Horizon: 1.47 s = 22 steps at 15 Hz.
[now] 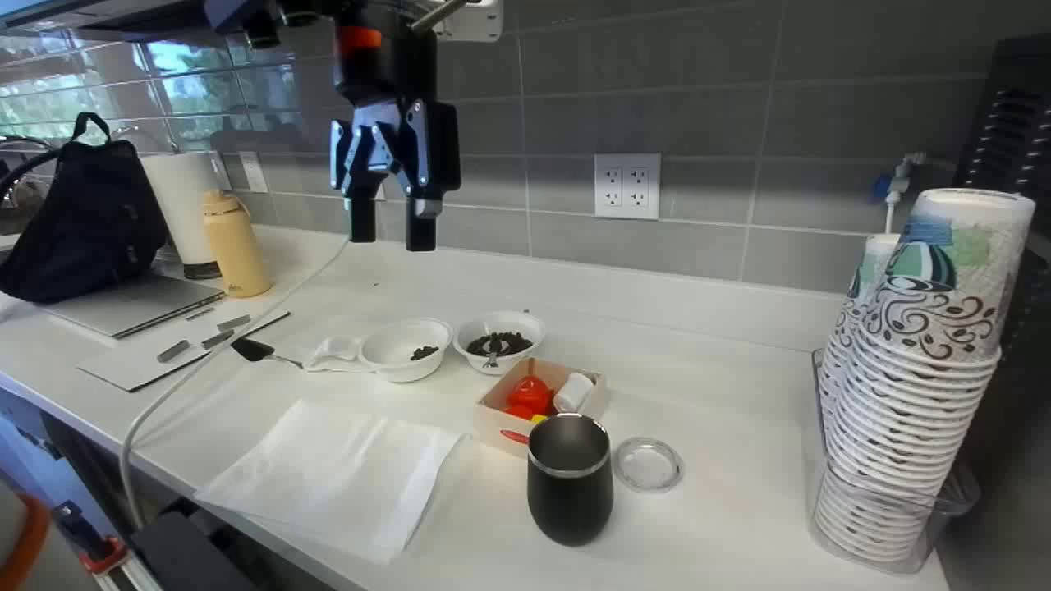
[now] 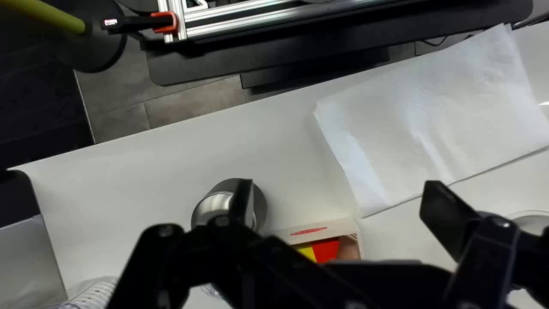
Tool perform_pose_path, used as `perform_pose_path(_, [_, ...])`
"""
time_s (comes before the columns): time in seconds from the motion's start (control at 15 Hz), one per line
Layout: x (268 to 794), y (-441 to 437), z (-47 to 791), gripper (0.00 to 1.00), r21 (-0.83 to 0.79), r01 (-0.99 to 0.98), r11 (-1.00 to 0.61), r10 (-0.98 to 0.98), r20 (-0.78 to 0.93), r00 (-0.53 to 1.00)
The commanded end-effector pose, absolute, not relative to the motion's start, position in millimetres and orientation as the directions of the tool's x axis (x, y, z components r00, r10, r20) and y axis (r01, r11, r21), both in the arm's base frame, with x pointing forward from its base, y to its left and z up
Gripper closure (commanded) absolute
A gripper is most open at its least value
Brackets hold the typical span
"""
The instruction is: Remove the orange object from the box
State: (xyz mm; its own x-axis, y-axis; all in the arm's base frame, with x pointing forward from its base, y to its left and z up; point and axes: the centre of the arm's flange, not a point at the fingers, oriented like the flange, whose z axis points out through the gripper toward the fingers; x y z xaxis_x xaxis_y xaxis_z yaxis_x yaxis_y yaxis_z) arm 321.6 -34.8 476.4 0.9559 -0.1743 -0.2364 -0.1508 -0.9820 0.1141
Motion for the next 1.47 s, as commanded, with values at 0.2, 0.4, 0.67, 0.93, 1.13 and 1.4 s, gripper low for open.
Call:
perform_pose_path(0.2, [330, -34, 472, 0.0, 0.114, -0.141, -0.983, -0.164, -0.237, 0.958])
perform_pose_path(0.4, [359, -34, 454, 0.0, 0.098, -0.116, -0.988, -0.134, -0.204, 0.97])
perform_pose_path(0.67, [401, -38, 422, 0.0, 0.075, -0.119, -0.99, -0.128, -0.144, 0.981])
perform_pose_path(0.93, [437, -42, 382, 0.0, 0.043, -0.117, -0.992, -0.12, -0.093, 0.988])
perform_pose_path(1.13, [451, -48, 354, 0.0, 0.02, -0.118, -0.993, -0.119, -0.068, 0.991])
perform_pose_path(1.4, [466, -60, 323, 0.0, -0.012, -0.122, -0.992, -0.121, -0.056, 0.991])
